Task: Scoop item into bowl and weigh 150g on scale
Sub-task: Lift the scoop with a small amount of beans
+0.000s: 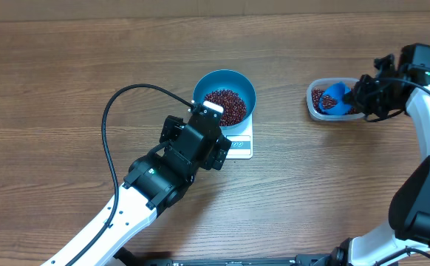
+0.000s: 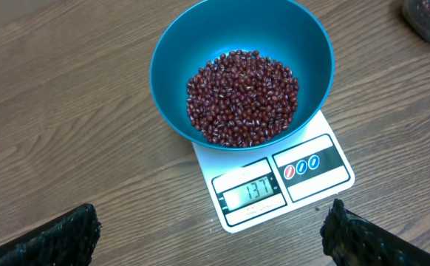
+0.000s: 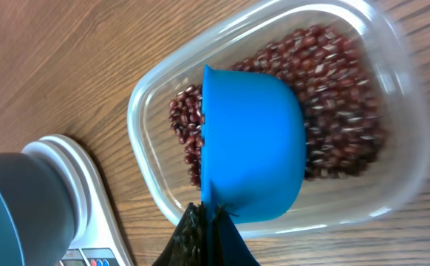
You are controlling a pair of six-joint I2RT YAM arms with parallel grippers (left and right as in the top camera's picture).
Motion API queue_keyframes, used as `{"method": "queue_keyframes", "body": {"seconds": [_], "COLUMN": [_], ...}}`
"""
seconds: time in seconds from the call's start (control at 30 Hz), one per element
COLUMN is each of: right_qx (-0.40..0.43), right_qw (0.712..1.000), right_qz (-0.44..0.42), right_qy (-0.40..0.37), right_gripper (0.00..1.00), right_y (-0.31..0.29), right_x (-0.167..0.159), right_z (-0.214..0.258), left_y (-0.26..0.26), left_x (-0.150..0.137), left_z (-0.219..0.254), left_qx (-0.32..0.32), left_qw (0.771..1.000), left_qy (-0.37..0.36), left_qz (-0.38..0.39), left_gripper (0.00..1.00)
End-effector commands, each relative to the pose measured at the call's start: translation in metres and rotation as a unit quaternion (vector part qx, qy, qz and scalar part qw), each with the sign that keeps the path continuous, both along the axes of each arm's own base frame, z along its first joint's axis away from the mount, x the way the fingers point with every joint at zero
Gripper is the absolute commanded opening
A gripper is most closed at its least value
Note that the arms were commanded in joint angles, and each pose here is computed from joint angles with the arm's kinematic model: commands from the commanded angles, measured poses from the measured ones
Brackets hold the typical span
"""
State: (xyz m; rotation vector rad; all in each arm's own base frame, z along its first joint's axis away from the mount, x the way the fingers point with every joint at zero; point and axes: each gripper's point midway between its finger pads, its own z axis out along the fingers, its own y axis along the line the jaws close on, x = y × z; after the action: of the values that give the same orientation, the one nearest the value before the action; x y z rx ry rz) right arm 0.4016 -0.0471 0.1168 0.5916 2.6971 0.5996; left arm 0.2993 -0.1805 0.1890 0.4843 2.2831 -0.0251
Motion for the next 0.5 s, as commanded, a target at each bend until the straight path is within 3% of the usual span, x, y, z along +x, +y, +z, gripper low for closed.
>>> {"method": "queue_keyframes", "body": {"seconds": [0.0,0.2,0.47], "right_qx": [0.002,0.003,0.016], "right_qw": [1.000,0.999,0.994], "right_qz": [0.015,0.031,0.049], "right_qy": [-0.019,-0.034,-0.098], "right_gripper": [0.04,0.04,0.04], "right_y": [-0.009,-0.007,-0.001], "right_x": [0.001,0.003,0.019], "right_z": [0.013,0.021,0.073], "left_y": [-0.001,-0.001,-0.001], "left_x": [0.005,0.005,0.005], "left_z": [0.011,0.011,0.011], "left_qx": [-0.007,-0.007,-0.007], "left_qw": [1.000,1.000,1.000], "left_qy": [-0.012,-0.012,-0.012], "left_qz": [0.004,0.004,0.004], "left_gripper": [1.00,1.00,1.00]}}
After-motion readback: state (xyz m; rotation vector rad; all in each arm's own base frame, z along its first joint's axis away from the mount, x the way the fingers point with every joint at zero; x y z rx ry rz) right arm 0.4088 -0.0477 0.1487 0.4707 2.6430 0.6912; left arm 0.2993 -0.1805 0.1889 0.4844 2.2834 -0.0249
